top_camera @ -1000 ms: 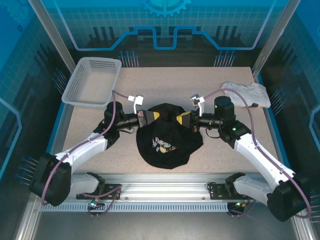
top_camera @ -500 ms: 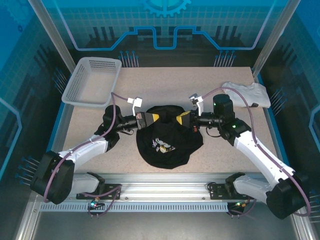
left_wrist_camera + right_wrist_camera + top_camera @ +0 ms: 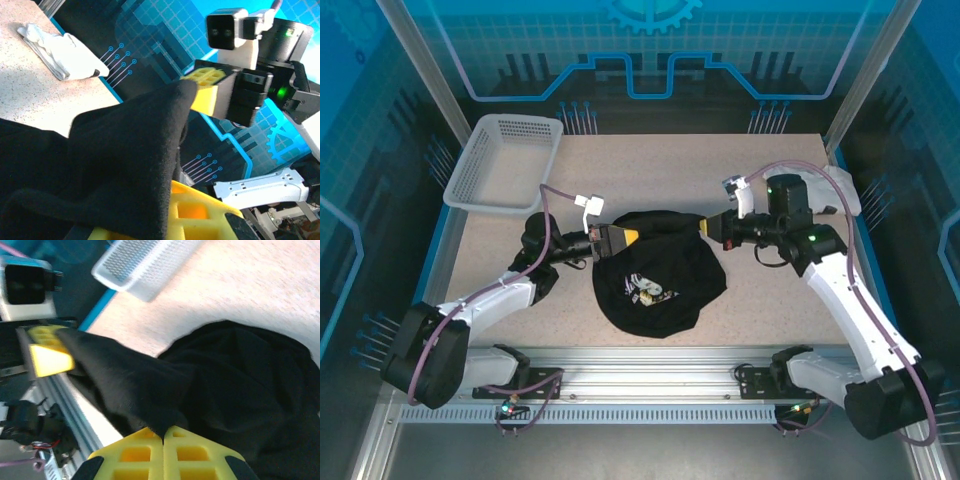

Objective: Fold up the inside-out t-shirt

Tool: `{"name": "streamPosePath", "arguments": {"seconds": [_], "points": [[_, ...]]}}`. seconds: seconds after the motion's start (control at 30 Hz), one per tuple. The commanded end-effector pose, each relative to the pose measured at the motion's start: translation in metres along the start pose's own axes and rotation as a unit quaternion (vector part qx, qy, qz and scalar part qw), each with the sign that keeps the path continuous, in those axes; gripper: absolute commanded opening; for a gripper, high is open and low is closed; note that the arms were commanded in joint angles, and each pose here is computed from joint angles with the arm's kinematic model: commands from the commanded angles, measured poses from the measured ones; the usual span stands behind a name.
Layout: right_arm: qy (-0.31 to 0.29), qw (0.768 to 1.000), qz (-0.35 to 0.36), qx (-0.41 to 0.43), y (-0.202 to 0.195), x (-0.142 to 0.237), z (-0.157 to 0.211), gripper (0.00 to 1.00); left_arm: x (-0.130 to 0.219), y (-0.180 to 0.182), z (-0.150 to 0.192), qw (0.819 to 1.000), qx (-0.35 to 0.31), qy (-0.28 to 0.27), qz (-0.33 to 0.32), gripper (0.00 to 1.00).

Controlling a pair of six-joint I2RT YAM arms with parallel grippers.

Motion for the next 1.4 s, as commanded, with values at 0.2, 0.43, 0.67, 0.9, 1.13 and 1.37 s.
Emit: {"name": "streamPosePath", "arguments": {"seconds": [0.2, 0.43, 0.67, 0.9, 1.13, 1.37], "points": [[0.044, 0.995, 0.056, 0.073, 0.010, -0.010, 0.011, 0.22, 0.004, -0.018, -0.011, 0.998, -0.049, -0.011, 0.028, 0.00], [-0.013, 0.985, -0.034, 0.168, 0.056, -0.006, 0.012, 0.36, 0.001, -0.017, -0.009, 0.998, -0.049, -0.006, 0.025, 0.00], [0.016, 0.968, -0.203, 0.149, 0.090, -0.047, 0.017, 0.32, 0.000, -0.017, -0.009, 0.999, -0.049, -0.004, 0.024, 0.00], [0.043, 0.977, -0.184, 0.099, 0.079, -0.082, 0.012, 0.30, 0.001, -0.019, -0.008, 0.998, -0.051, -0.003, 0.025, 0.00], [0.047, 0.981, -0.182, 0.042, 0.058, -0.096, 0.008, 0.37, 0.001, -0.022, -0.007, 0.998, -0.054, -0.001, 0.032, 0.00], [0.028, 0.978, -0.207, 0.026, 0.056, -0.097, 0.001, 0.45, 0.000, -0.023, -0.006, 0.998, -0.055, 0.000, 0.035, 0.00]]}}
Point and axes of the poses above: each hand's point on the last joint's axis, 136 mm out from that joint toward the fingers, its own x axis back along the fingers, its own y axis along the line the jaws close on, z = x × y, the point moved 7 cm from there along x, back along the fingers, and after that the axes turned 5 degrees about -x, right-handed, at the moved point
